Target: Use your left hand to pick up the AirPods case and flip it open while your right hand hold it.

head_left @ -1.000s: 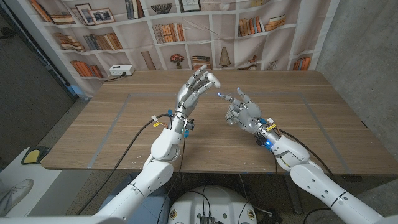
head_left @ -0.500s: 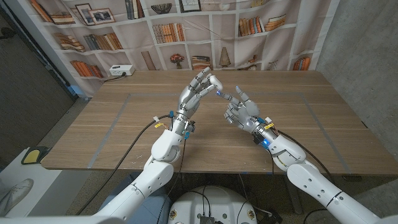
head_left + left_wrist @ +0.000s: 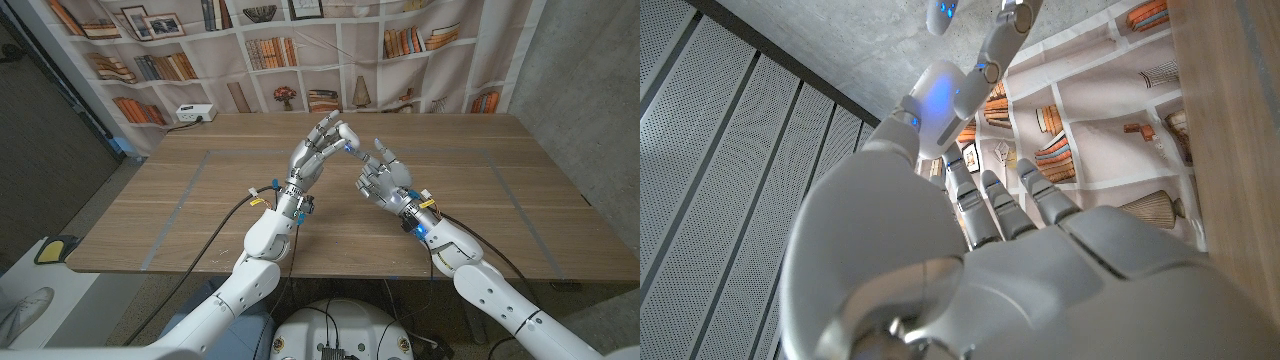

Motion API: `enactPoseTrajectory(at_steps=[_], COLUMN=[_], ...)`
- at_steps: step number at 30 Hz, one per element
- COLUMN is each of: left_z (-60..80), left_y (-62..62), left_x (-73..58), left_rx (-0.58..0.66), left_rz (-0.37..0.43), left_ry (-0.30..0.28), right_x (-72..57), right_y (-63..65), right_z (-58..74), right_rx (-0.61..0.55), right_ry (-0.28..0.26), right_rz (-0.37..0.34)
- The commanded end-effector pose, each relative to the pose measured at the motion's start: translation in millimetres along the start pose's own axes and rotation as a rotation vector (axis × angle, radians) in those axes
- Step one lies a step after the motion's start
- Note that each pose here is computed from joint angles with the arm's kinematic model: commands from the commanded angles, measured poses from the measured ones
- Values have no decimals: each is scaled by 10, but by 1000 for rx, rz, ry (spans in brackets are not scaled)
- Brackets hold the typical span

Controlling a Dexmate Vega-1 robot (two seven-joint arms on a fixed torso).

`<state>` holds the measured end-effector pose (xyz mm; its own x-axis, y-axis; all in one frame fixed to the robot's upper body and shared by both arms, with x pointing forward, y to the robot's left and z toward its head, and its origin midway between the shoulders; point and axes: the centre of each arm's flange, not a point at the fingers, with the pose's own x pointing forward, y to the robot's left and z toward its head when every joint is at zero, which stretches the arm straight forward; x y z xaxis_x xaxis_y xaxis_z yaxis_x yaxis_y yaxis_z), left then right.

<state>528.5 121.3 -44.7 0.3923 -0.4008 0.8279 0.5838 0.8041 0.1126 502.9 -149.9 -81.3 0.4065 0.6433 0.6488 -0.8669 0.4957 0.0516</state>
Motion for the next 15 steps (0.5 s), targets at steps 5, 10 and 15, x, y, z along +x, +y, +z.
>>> enactPoseTrajectory(at_steps=[5,10,15], left_z=[-69,-90,-139], left_y=[13,12,9], left_x=[7,14,22], left_rx=[-17,-23,-77], left_rz=[-15,-21,-34], left_ry=[15,20,27], right_x=[90,124,159], right_y=[57,66,83], right_z=[-77,-91,-87], right_rx=[45,53,54], right_ry=[-26,-29,-33], right_rz=[14,22,31])
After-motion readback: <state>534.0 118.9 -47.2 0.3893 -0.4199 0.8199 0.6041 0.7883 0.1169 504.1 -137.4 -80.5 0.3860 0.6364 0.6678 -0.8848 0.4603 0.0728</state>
